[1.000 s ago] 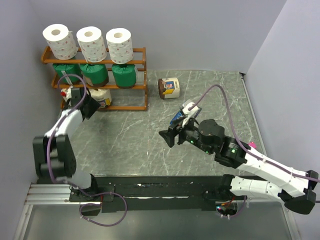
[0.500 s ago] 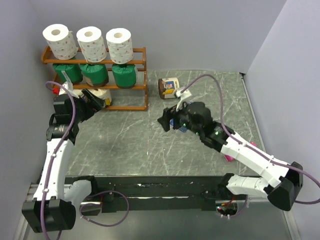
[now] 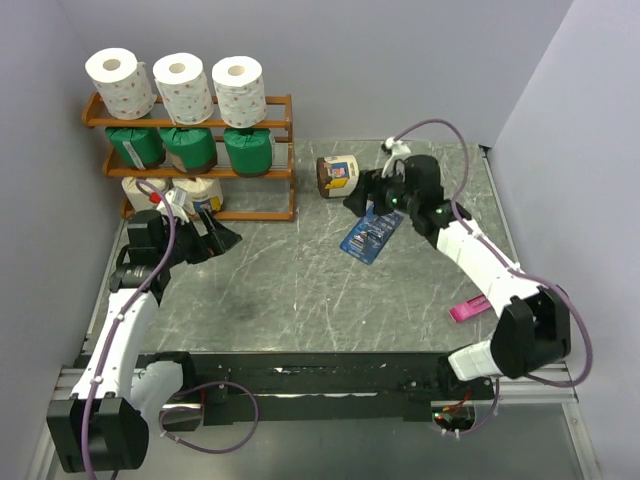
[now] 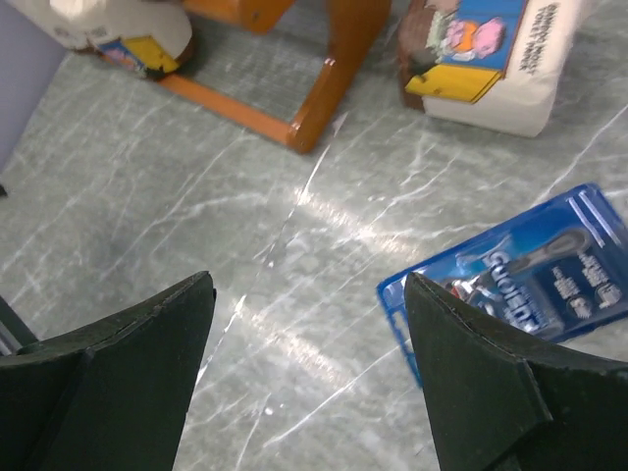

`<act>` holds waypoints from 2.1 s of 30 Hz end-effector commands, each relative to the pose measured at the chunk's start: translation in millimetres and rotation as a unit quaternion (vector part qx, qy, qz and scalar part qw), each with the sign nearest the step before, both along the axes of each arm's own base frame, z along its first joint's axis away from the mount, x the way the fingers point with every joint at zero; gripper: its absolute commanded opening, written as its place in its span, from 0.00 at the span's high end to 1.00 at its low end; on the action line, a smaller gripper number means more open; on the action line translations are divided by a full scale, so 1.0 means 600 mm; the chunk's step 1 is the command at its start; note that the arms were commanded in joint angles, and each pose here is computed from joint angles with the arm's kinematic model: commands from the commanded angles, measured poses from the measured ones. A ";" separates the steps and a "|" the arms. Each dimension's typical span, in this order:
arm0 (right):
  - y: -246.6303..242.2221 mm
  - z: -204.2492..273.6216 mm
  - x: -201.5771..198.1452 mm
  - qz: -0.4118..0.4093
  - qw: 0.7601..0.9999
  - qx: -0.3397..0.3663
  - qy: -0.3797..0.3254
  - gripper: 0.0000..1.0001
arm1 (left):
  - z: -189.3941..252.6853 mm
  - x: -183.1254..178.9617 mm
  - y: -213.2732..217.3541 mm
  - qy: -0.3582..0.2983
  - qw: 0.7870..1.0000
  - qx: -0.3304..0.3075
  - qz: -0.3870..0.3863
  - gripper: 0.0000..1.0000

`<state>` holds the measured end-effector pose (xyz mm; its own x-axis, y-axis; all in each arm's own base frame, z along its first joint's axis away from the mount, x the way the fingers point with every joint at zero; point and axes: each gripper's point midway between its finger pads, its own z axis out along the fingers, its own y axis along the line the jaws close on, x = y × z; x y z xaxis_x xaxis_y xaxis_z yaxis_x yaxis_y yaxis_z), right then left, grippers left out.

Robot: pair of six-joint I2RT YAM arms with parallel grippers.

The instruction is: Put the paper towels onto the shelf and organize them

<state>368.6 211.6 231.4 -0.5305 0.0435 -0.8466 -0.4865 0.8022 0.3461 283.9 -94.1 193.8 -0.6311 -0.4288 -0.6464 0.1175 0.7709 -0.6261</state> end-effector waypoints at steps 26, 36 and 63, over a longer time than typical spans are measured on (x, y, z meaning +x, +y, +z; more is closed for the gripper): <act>-0.054 -0.103 0.339 0.087 0.969 0.223 0.055 0.17 | 0.094 -0.025 0.003 -0.124 0.991 0.041 0.017 0.04; -0.039 -0.128 0.396 0.071 0.951 0.292 0.071 0.17 | 0.091 -0.021 0.006 -0.121 0.991 0.045 0.021 0.04; 0.031 -0.169 0.368 0.121 0.928 0.326 0.130 0.26 | 0.090 -0.018 0.009 -0.118 0.991 0.048 0.026 0.04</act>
